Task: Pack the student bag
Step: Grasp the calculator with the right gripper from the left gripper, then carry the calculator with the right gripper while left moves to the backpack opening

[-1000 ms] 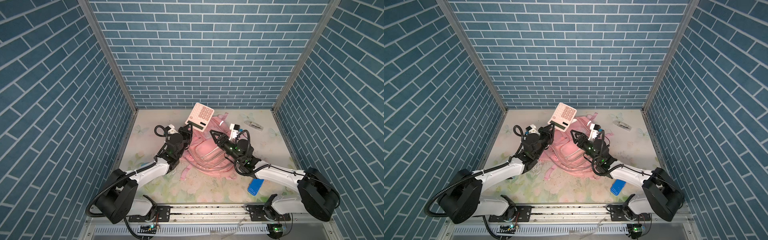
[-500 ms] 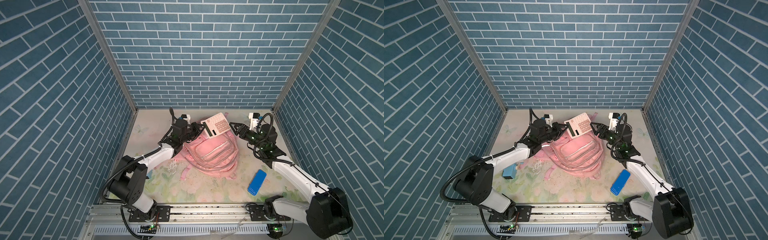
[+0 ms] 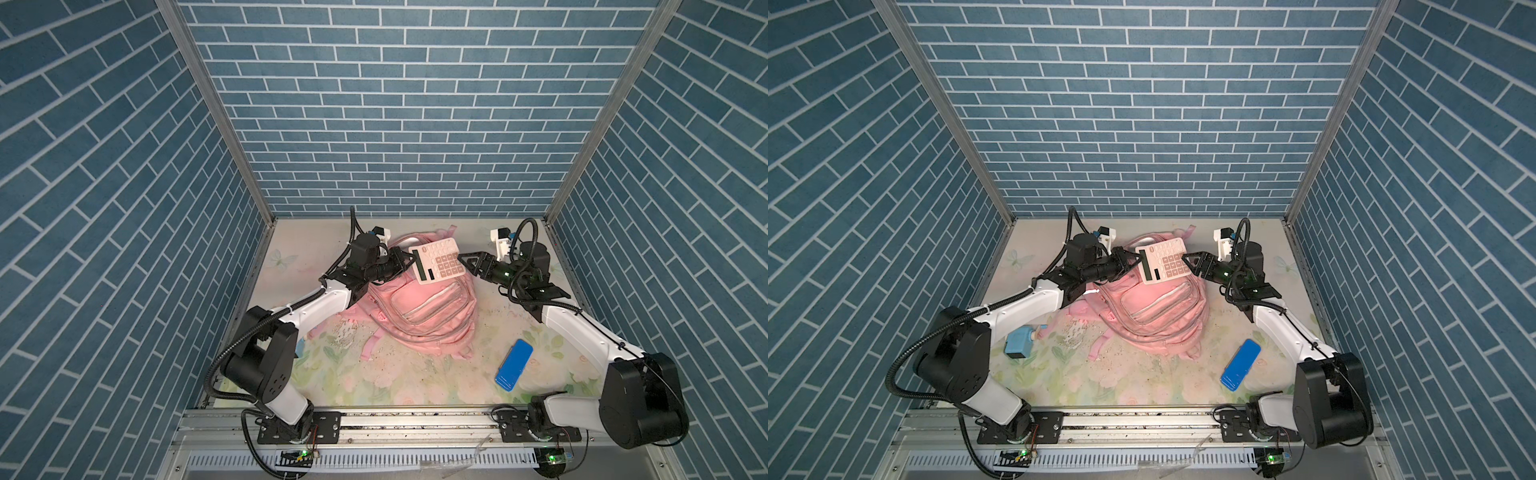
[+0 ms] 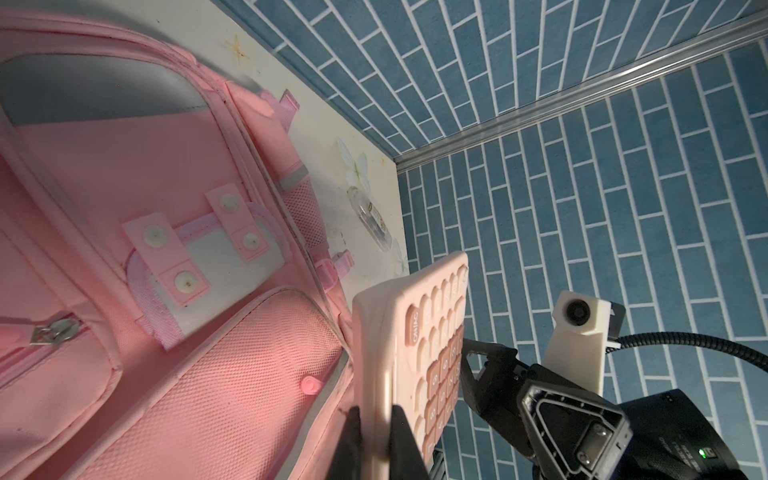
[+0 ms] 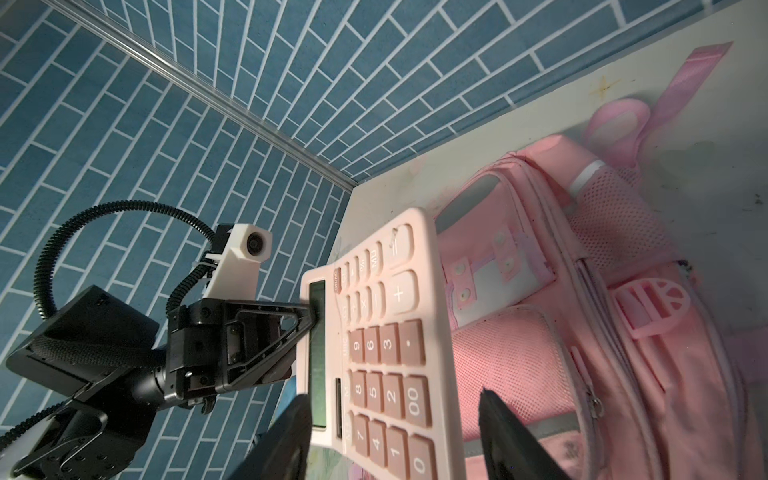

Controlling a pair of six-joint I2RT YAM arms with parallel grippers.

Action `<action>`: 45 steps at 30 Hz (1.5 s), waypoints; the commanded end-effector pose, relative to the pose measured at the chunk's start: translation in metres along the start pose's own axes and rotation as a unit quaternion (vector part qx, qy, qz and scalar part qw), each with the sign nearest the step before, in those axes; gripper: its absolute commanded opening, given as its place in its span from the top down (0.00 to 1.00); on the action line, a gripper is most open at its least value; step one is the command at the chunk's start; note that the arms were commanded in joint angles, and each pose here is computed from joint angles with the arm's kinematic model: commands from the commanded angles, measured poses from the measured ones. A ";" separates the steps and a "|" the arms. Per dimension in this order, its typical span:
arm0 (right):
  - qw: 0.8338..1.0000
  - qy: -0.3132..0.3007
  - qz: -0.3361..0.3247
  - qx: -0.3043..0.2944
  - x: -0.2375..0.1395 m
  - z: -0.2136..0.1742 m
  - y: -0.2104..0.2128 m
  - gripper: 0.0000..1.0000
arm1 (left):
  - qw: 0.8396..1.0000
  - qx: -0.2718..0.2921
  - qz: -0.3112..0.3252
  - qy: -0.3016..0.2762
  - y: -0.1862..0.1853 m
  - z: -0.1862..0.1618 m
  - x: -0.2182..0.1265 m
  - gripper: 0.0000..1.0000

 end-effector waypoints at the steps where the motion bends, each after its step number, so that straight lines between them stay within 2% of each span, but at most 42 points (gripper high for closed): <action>1: 0.999 0.013 0.028 -0.015 0.004 0.001 0.005 0.36 | 0.999 0.022 -0.029 0.001 -0.019 0.004 0.000 1.00; 13: 0.998 0.027 0.057 0.002 0.008 -0.006 0.005 0.47 | 0.999 0.026 -0.039 0.020 -0.023 -0.007 0.003 1.00; 19: 0.993 0.049 0.101 0.031 0.013 -0.013 0.010 0.61 | 0.997 0.038 -0.048 0.038 -0.030 -0.011 0.001 1.00; 23: 0.992 0.052 0.106 0.046 0.014 -0.015 0.009 0.73 | 0.997 0.043 -0.047 0.048 -0.030 -0.013 0.003 1.00; 28: 0.991 0.049 0.115 0.053 0.012 -0.014 0.013 0.80 | 0.997 0.049 -0.043 0.051 -0.030 -0.012 0.004 1.00; 32: 0.992 0.039 0.099 0.060 0.009 -0.013 0.010 0.87 | 0.996 0.074 -0.024 0.034 -0.029 -0.004 -0.001 0.65; 35: 0.993 0.019 0.079 0.083 0.005 -0.011 0.001 0.89 | 0.994 0.112 0.003 -0.006 -0.029 0.009 -0.012 0.50; 41: 0.991 -0.016 0.076 0.106 -0.002 -0.004 -0.004 0.93 | 0.985 0.147 0.070 -0.053 -0.013 0.032 -0.039 0.35; 45: 0.991 -0.028 0.059 0.113 -0.009 -0.001 -0.011 0.94 | 0.973 0.185 0.119 -0.076 -0.006 0.037 -0.054 0.34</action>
Point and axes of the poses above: each gripper's point midway between its finger pads, its own x axis out along the fingers, its own y axis along the line the jaws close on, z = x × y, the point moved 4 cm from there along -x, back along the fingers, and after that the axes turned 9 degrees about -x, right-handed, at the moved point
